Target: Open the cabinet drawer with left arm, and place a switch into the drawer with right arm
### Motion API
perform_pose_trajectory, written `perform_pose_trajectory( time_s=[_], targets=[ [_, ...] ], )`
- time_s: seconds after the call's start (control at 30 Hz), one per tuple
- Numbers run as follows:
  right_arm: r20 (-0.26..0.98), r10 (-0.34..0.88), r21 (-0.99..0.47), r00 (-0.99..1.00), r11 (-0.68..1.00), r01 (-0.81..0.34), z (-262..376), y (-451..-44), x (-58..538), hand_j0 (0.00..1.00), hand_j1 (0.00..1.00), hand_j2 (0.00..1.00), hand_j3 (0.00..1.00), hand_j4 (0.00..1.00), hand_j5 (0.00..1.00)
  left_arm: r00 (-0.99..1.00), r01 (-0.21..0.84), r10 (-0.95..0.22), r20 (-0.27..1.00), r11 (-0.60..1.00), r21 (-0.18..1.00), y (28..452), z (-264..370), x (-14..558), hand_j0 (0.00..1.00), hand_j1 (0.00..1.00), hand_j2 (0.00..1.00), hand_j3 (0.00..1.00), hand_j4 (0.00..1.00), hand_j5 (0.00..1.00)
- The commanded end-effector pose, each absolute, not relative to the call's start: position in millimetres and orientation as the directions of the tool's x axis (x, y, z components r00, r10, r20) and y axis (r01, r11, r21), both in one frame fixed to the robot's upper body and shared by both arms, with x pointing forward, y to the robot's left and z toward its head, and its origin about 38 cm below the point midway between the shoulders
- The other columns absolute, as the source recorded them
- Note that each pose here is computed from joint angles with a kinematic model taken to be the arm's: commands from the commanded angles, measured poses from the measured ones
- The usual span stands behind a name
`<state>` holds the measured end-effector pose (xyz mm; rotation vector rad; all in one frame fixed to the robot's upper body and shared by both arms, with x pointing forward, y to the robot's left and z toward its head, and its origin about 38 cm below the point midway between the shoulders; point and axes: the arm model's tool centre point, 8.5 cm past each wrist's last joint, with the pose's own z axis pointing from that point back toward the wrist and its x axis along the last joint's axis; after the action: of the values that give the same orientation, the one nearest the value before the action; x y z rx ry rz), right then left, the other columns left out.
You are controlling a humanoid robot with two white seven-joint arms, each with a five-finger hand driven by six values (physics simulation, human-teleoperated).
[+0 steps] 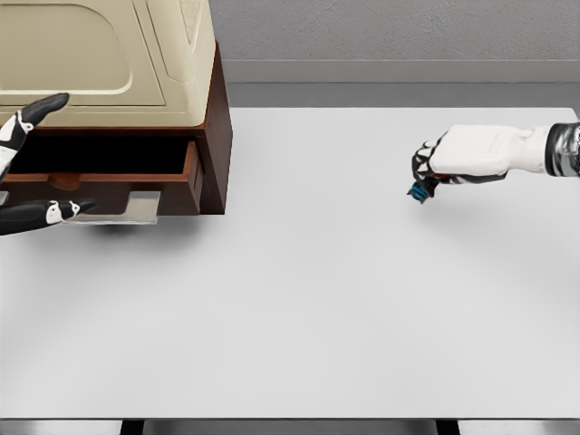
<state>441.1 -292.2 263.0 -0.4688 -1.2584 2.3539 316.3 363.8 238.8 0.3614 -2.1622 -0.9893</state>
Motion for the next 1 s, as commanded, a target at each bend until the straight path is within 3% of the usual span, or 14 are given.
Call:
perform_pose_trajectory(
  time_s=[0.0, 0.17, 0.67, 0.97],
  targets=[
    [-0.122, 0.435, -0.859, -0.892, -0.497, -0.125, 278, -265, 425, 0.35, 0.35, 0.35, 0.35, 0.35, 0.35, -0.701, 0.036, -0.508, 0.5, 0.675, 0.737, 365, 240, 316, 1.0, 1.0, 1.0, 1.0, 1.0, 1.0],
    [-0.185, 0.3, -0.879, -0.936, -0.476, 0.021, 305, -221, 402, 0.35, 0.35, 0.35, 0.35, 0.35, 0.35, -0.689, 0.019, -0.524, 0.501, 0.678, 0.735, 373, 240, 312, 1.0, 1.0, 1.0, 1.0, 1.0, 1.0],
    [-0.213, 0.122, -0.932, -0.969, -0.325, 0.164, 334, -124, 397, 0.35, 0.35, 0.35, 0.35, 0.35, 0.35, -0.683, 0.014, -0.526, 0.507, 0.685, 0.729, 377, 239, 310, 1.0, 1.0, 1.0, 1.0, 1.0, 1.0],
    [-0.27, 0.048, -0.93, -0.962, -0.27, 0.248, 363, -89, 390, 0.35, 0.35, 0.35, 0.35, 0.35, 0.35, -0.683, 0.015, -0.526, 0.507, 0.683, 0.73, 377, 239, 310, 1.0, 1.0, 1.0, 1.0, 1.0, 1.0]
  ],
)
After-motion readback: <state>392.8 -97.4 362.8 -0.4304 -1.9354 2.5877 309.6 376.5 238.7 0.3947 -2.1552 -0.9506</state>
